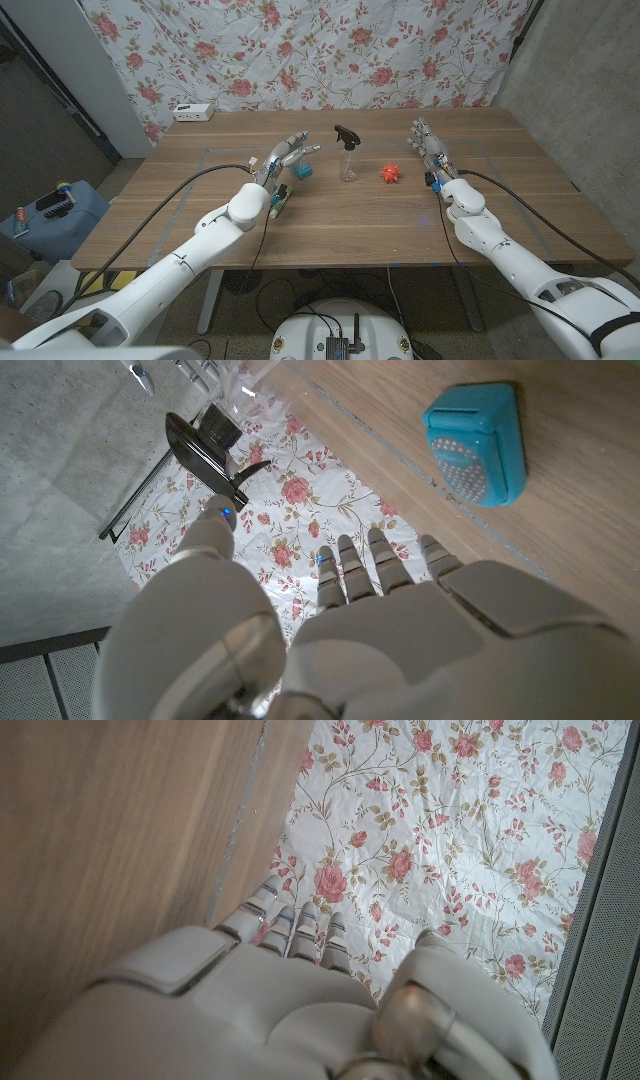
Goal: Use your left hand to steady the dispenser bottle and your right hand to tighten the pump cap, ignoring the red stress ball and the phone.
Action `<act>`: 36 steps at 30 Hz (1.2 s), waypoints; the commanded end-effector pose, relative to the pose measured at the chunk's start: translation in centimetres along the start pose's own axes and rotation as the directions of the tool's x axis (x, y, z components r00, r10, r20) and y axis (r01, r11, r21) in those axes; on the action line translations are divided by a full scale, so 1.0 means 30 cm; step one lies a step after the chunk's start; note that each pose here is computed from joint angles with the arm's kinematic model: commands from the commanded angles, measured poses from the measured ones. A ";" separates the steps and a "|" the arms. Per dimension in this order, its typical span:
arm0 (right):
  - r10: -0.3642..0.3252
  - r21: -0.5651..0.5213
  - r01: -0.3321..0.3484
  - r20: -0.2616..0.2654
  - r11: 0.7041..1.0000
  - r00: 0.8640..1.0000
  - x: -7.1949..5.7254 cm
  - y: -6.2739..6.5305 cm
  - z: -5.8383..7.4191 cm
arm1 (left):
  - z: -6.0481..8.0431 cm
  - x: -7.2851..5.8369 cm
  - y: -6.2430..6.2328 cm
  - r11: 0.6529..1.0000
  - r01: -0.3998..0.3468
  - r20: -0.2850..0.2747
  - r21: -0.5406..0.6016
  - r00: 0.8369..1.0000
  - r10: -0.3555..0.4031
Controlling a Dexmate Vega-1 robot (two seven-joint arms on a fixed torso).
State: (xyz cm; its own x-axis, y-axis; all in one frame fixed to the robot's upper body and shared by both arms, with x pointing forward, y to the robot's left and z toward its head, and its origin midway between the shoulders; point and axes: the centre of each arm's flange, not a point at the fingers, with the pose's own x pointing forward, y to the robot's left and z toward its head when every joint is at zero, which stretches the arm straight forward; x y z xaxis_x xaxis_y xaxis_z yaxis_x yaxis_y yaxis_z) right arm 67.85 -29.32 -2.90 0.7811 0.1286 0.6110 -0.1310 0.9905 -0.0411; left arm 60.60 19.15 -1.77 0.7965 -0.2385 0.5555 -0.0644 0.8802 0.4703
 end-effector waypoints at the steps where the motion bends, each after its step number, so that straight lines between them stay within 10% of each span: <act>1: -0.007 0.011 0.006 0.009 1.000 1.000 -0.009 -0.005 -0.006 | 0.033 0.053 -0.077 0.996 0.025 0.024 0.087 0.999 -0.027; 36: -0.027 0.023 0.027 0.021 0.999 0.999 -0.027 -0.028 -0.016 | 0.035 0.129 -0.182 0.961 0.177 -0.073 0.211 0.983 -0.166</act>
State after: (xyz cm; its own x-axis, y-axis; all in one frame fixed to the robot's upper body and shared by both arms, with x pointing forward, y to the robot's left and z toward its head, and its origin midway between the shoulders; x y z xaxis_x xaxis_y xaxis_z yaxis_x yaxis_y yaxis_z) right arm 67.65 -30.13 -3.44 0.7715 0.1077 0.6270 -0.1259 0.9919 -0.0155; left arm 62.92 13.50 -1.54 0.8246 -0.3323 0.4578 -0.0691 0.7440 0.6646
